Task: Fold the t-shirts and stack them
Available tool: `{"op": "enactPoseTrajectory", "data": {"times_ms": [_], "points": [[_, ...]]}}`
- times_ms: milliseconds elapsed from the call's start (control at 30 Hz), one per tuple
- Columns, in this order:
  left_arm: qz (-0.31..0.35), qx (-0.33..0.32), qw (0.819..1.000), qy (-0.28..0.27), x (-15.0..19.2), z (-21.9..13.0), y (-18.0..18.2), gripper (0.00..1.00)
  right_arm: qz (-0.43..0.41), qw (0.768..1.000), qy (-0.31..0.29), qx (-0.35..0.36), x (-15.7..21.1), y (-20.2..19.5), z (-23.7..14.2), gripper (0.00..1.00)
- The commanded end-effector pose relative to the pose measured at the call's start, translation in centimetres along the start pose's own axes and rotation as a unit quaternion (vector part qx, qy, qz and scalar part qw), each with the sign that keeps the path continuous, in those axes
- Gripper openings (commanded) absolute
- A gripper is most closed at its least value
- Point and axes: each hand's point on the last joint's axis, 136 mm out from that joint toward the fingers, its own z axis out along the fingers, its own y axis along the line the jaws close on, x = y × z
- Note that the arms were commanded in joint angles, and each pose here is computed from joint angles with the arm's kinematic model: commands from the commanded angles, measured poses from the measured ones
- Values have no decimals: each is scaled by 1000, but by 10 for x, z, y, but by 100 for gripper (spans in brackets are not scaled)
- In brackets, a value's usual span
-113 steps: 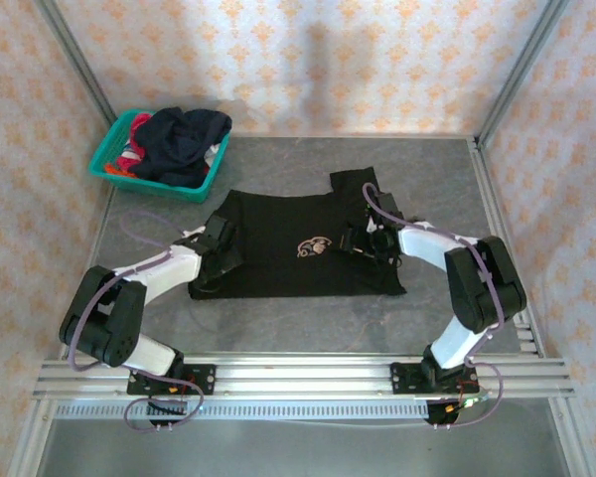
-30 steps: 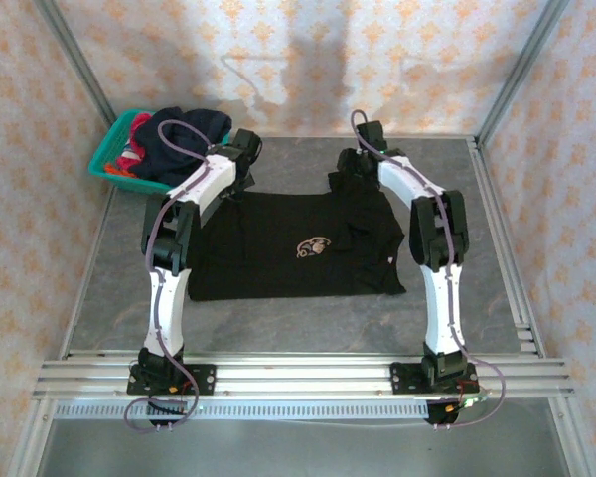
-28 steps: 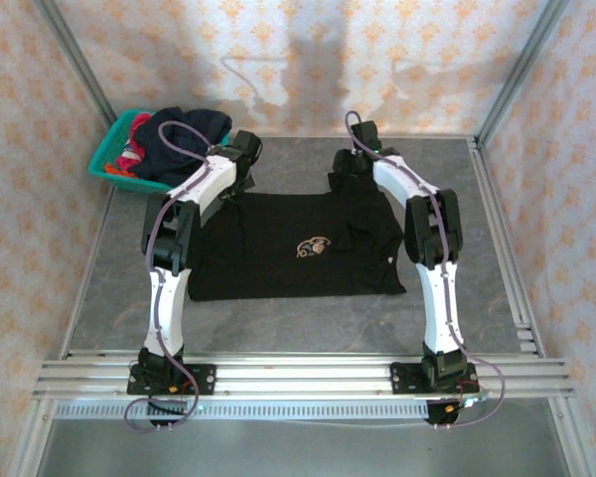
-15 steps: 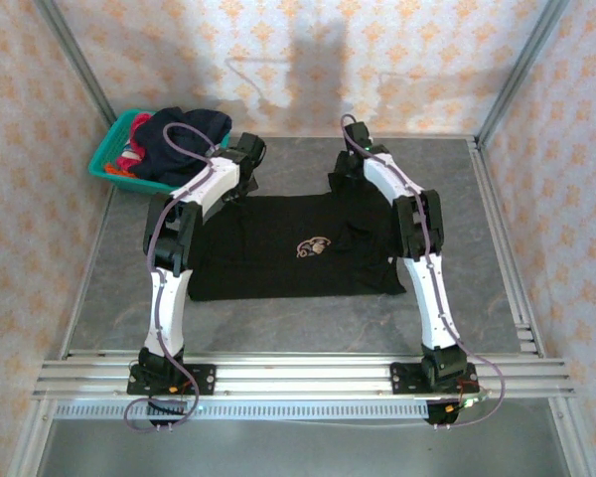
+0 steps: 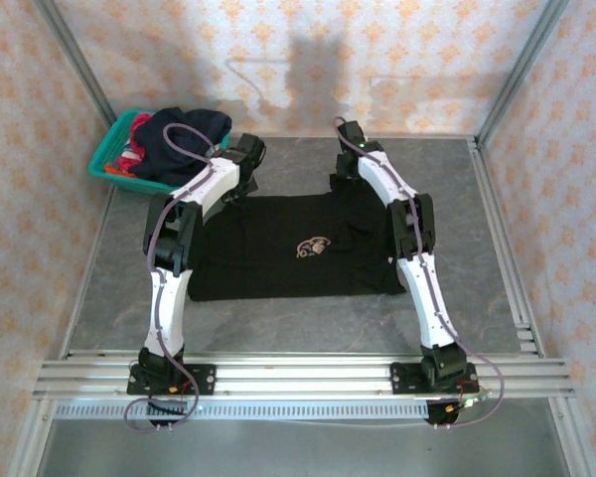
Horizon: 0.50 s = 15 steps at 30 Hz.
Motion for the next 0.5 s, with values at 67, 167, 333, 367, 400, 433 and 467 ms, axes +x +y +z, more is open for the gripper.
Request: {"op": "enactPoseTrajectory", "data": {"times_ms": [67, 167, 333, 367, 400, 433, 467], "points": [[8, 4, 1000, -7, 1, -12, 1, 0, -57, 995, 69, 50, 44, -12, 18, 26], [9, 2, 1000, -7, 1, -12, 2, 0, -46, 996, 68, 41, 43, -8, 18, 9], [10, 3, 1000, -10, 0, -12, 1, 0, -27, 998, 47, 21, 27, -1, 5, 0], [10, 3, 1000, -11, -1, -13, 1, 0, -24, 999, 40, 18, 22, 0, 0, 0], [10, 4, 1000, -14, -2, -15, 1, 0, -21, 999, 30, 13, 15, 1, -7, 0], [9, 6, 1000, -17, -4, -16, 1, 0, -18, 1000, 20, 7, 7, 4, -15, 0], [10, 9, 1000, -19, -6, -18, -1, 0, -15, 1000, 10, 2, 0, 5, -23, 0]]}}
